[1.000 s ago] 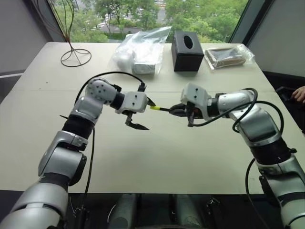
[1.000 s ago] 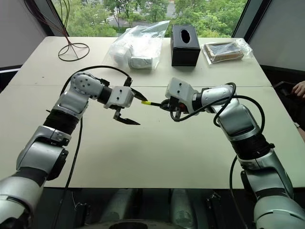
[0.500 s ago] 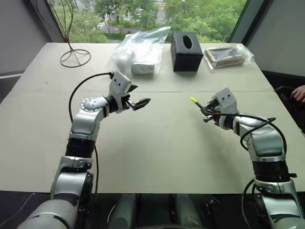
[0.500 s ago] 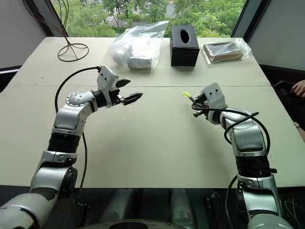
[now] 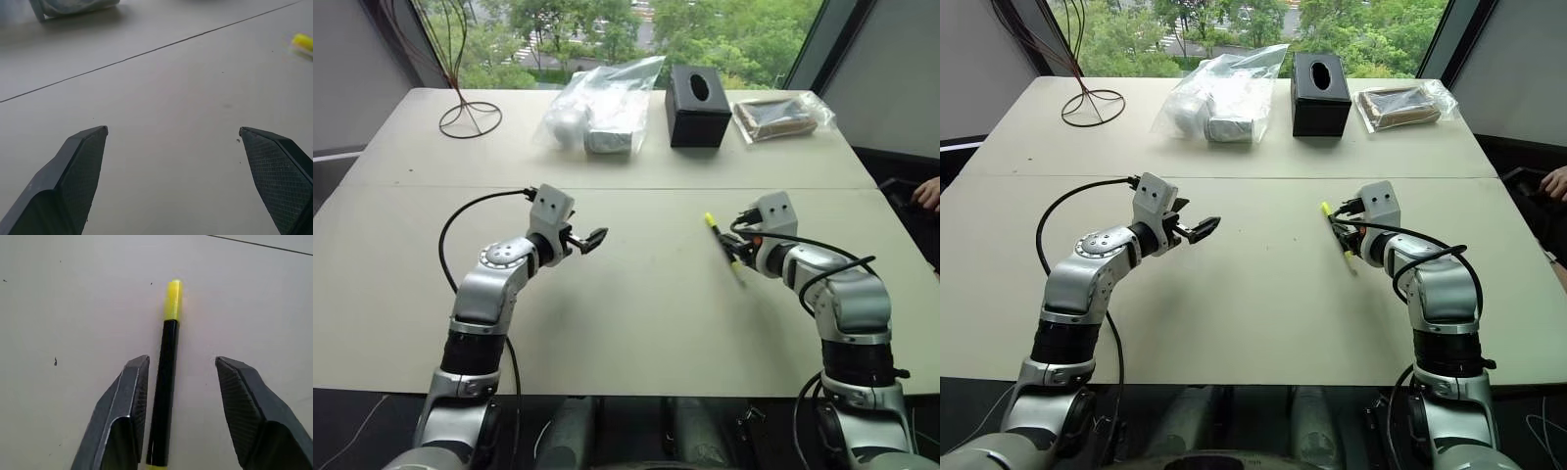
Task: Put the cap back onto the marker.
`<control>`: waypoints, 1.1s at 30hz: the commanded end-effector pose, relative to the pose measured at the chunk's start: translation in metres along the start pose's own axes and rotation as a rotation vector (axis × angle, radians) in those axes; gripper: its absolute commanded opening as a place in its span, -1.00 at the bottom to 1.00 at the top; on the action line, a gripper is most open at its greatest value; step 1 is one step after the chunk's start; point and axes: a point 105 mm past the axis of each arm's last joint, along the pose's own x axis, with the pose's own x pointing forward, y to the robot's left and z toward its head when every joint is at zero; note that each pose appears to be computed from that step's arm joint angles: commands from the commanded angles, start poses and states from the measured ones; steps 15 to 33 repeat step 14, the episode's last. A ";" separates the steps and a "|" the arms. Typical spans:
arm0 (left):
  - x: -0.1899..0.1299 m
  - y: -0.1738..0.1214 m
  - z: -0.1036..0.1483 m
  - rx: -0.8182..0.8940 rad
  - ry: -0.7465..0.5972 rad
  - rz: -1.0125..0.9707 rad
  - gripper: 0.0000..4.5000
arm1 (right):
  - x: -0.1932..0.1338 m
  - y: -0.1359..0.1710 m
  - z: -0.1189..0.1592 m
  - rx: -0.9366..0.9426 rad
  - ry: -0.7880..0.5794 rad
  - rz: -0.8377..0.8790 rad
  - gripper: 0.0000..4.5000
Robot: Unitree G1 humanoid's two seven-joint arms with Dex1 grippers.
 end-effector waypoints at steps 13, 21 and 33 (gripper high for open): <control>-0.044 0.030 0.008 0.073 -0.055 -0.055 1.00 | -0.056 -0.049 0.033 -0.198 -0.236 -0.003 0.92; -0.049 0.034 0.007 0.076 -0.049 -0.051 1.00 | -0.061 -0.052 0.029 -0.208 -0.231 0.004 0.92; -0.049 0.034 0.007 0.076 -0.049 -0.051 1.00 | -0.061 -0.052 0.029 -0.208 -0.231 0.004 0.92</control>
